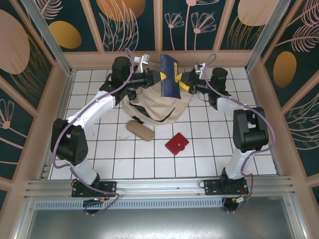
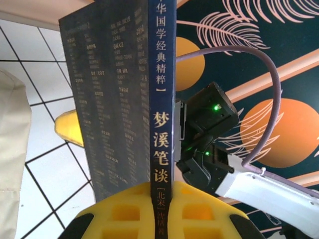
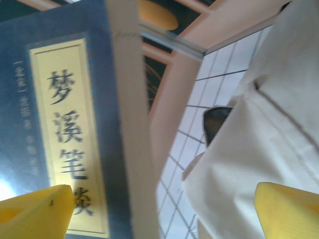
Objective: Pack books, pencil case, and school supplies into a backpack
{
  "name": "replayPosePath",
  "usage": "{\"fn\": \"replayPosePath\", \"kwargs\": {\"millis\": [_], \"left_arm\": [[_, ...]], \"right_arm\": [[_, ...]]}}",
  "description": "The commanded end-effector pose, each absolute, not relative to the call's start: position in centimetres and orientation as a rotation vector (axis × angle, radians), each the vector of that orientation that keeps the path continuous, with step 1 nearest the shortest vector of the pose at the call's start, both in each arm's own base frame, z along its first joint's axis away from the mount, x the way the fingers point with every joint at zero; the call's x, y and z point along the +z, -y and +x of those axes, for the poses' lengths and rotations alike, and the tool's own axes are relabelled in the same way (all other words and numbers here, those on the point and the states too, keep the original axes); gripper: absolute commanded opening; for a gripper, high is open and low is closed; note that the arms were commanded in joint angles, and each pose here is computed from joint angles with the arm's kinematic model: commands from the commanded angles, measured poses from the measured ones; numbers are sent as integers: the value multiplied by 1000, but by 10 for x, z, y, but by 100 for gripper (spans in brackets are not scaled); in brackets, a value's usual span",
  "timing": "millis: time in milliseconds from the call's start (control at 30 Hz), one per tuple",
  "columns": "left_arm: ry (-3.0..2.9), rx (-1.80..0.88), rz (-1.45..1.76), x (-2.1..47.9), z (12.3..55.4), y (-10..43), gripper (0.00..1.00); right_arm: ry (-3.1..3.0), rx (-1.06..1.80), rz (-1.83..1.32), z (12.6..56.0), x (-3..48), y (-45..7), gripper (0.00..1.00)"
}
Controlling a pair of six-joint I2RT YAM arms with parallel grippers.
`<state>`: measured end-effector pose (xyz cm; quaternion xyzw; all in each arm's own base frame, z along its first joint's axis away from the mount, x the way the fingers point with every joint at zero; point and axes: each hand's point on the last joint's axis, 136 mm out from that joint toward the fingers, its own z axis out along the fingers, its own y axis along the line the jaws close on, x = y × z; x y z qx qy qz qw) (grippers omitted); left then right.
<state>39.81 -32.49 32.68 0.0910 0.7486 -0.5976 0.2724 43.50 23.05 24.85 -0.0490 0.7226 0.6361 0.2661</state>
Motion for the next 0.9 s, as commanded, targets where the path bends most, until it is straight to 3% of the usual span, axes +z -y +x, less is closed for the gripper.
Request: {"fn": "replayPosePath", "kwargs": {"millis": [0,167,300,367,600,667,733,800,867], "left_arm": [[-1910,-1652,316,357,394,326,0],[-1957,-1647,281,337,403,325,0],[-1974,-1633,253,328,408,320,0],[-1981,-1626,239,324,410,317,0],[-1993,-1604,204,318,412,309,1],[-1997,-1601,177,316,413,308,14],[-1955,-1611,128,325,410,302,35],[-1908,-1652,66,328,406,298,46],[-1857,-1680,6,331,403,292,50]], "right_arm": [[-1795,1812,-347,413,299,-246,94],[-1749,1873,-368,402,315,-246,91],[-1754,1884,-351,398,316,-244,81],[-1753,1886,-335,397,317,-243,71],[-1769,1869,-193,404,322,-237,20],[-1764,1860,-141,406,324,-236,13],[-1747,1853,-70,410,328,-235,12],[-1739,1834,3,415,331,-237,12],[-1731,1828,51,418,333,-244,13]]}}
